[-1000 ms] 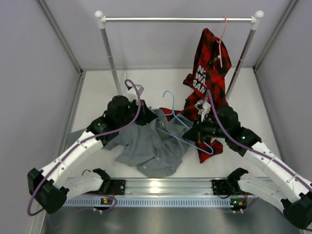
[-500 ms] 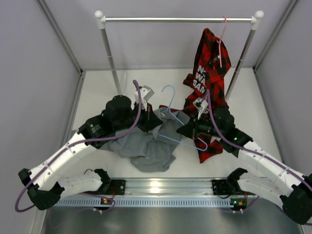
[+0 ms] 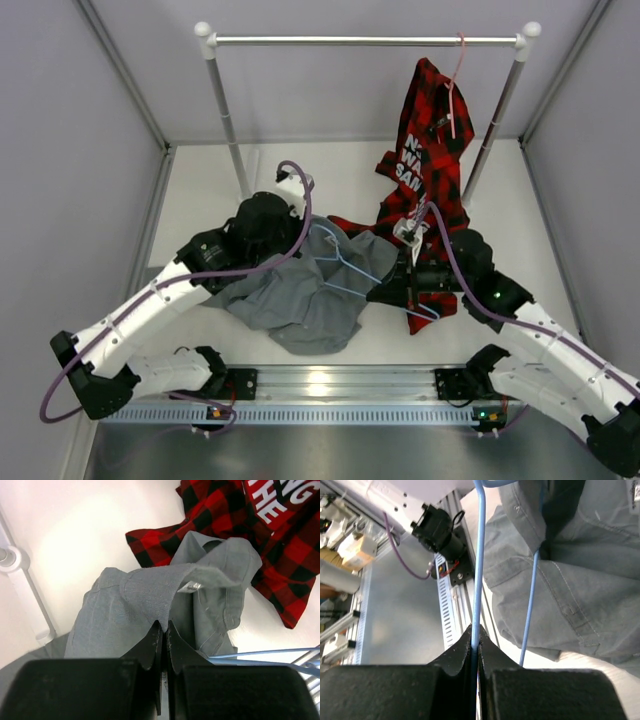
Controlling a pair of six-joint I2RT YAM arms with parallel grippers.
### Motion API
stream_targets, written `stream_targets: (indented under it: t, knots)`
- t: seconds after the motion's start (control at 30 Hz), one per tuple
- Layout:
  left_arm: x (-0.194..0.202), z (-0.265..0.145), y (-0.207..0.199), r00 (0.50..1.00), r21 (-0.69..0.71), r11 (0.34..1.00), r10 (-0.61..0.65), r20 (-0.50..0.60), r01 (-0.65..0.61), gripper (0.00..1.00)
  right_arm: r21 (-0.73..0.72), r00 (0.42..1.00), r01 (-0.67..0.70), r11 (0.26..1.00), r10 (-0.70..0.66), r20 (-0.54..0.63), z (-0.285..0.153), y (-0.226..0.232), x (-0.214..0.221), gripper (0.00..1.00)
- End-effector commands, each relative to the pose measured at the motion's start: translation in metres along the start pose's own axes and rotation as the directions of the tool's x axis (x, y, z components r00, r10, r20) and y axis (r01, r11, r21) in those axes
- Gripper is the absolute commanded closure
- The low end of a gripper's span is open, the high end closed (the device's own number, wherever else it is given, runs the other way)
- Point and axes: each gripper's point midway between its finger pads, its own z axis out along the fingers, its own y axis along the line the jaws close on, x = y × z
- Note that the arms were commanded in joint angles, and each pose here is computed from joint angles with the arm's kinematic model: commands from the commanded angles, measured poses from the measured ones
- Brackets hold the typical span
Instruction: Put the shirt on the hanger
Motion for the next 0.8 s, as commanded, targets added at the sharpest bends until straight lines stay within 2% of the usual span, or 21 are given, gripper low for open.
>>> stream_targets:
  t: [0.0,0.07,0.13,0.2,0.3,0.47,0.6,0.77]
  knots:
    - [-0.012,-0.005,-0.010,0.996,0.077,0.996,0.031,0.083,-0.037,1.00,0.016,0.995,0.026,1.000,-0.027,0.099,-0.002,0.008,-0.022,1.00]
    - [-0.015,-0.008,-0.013,0.994,0.091,0.996,-0.012,0.107,0.002,1.00,0.074,0.974,-0.012,0.997,-0.005,0.225,-0.002,-0.001,-0.047,1.00]
    - [-0.013,-0.006,-0.010,0.993,0.068,0.996,-0.056,0.106,0.049,1.00,0.136,0.958,-0.046,0.990,0.005,0.286,-0.004,-0.011,-0.059,1.00]
    - [-0.014,-0.006,-0.003,0.988,0.030,0.995,-0.098,0.117,0.095,1.00,0.225,0.947,-0.087,0.971,0.011,0.320,-0.006,-0.027,-0.071,1.00]
    - [-0.022,-0.007,0.007,0.973,-0.027,0.986,-0.160,0.169,0.166,1.00,0.285,0.950,-0.127,0.950,0.035,0.309,-0.003,-0.040,-0.073,1.00]
    - [-0.024,-0.001,-0.007,0.969,0.045,0.984,-0.177,0.172,0.172,1.00,0.276,0.939,-0.131,0.952,0.030,0.343,0.005,-0.037,-0.089,1.00]
    - [-0.026,0.003,-0.039,0.975,0.203,0.968,-0.177,0.135,0.147,1.00,0.263,0.944,-0.098,0.960,0.006,0.328,0.024,-0.027,-0.101,1.00]
    - [-0.028,-0.003,-0.055,0.980,0.292,0.949,-0.159,0.117,0.119,1.00,0.157,0.949,-0.085,0.984,0.032,0.314,0.048,-0.021,-0.093,1.00]
